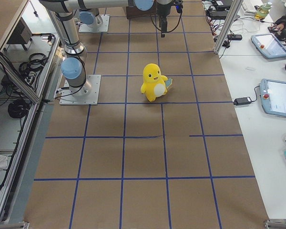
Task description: Pull drawer sideways
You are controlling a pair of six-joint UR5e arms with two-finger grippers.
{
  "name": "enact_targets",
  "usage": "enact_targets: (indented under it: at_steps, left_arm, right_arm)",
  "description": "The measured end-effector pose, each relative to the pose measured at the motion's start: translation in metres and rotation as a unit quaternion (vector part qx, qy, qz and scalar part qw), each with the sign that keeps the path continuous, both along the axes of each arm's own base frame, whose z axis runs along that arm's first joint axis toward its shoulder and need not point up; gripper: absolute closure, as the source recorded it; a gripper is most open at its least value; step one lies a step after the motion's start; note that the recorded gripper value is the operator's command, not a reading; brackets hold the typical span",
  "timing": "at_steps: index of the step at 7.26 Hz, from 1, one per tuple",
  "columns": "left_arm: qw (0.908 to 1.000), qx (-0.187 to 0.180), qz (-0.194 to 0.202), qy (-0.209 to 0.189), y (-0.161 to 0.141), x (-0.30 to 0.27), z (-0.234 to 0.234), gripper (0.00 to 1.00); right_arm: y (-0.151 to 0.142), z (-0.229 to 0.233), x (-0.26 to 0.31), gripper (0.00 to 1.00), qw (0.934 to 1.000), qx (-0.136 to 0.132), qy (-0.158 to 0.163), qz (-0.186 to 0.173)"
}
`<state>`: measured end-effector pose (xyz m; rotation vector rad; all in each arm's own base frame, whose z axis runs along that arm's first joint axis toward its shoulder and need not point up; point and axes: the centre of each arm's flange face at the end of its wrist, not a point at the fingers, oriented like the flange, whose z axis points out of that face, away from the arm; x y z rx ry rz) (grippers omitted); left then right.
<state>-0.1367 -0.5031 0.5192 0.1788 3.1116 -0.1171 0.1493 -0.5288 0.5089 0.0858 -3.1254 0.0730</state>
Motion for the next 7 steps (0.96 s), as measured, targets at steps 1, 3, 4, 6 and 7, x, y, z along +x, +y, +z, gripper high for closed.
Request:
enact_targets:
  at_steps: [1,3,4,6,7]
  left_arm:
    - [1.0,0.001,0.0,0.0,-0.0004,-0.0001,-0.0006,0.0]
    - [1.0,0.0,0.001,0.0,-0.0013,0.001,-0.001,0.0]
    - [1.0,0.002,0.002,0.0,-0.0019,0.002,-0.0018,0.0]
    - [1.0,-0.001,0.006,0.001,-0.0034,0.0055,-0.0004,0.0]
    - [1.0,0.0,0.009,0.001,-0.0028,0.008,0.0005,0.0]
  right_arm:
    - [0.0,0.0,0.0,0.0,1.0,0.0,0.0,0.0]
    - [0.0,0.0,0.0,0.0,1.0,0.0,0.0,0.0]
    - [0.0,0.0,0.0,0.0,1.0,0.0,0.0,0.0]
    - [0.0,0.0,0.0001,0.0,1.0,0.0,0.0,0.0]
    - [0.0,0.0,0.0001,0.0,1.0,0.0,0.0,0.0]
